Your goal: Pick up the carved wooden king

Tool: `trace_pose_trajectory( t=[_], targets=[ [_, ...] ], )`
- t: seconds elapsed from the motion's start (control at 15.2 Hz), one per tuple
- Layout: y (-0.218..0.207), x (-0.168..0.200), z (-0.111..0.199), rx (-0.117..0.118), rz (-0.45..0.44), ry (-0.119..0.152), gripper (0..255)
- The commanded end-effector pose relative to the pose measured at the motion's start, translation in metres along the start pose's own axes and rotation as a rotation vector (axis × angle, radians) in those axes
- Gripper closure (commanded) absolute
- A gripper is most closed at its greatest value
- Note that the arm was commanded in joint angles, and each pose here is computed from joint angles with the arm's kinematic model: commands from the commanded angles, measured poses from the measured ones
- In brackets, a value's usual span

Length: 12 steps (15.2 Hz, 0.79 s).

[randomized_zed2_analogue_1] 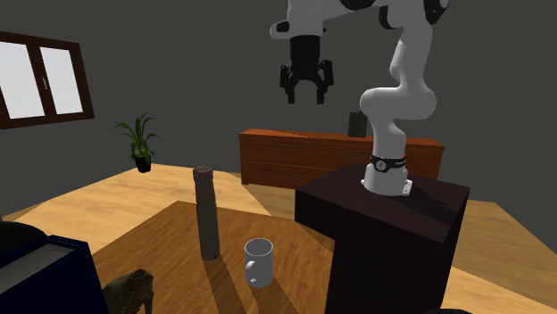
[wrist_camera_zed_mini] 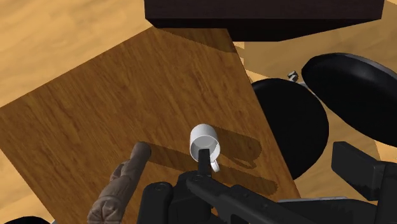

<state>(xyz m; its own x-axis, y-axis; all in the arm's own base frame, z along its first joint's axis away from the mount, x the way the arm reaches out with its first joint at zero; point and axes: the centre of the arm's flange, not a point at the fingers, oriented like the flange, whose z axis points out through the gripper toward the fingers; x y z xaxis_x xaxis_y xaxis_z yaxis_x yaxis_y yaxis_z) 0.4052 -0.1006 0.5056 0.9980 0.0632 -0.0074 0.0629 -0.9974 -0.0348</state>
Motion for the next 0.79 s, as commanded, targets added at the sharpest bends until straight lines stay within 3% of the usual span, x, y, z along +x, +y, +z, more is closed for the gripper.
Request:
trace_pose_trajectory(
  t=[0.0,0.73],
  targets=[
    [0.018,0.015,0.014,-0.003,0.0,0.001,0],
    [0.116,0.096,0.082,-0.014,0.002,0.003,0]
  ],
)
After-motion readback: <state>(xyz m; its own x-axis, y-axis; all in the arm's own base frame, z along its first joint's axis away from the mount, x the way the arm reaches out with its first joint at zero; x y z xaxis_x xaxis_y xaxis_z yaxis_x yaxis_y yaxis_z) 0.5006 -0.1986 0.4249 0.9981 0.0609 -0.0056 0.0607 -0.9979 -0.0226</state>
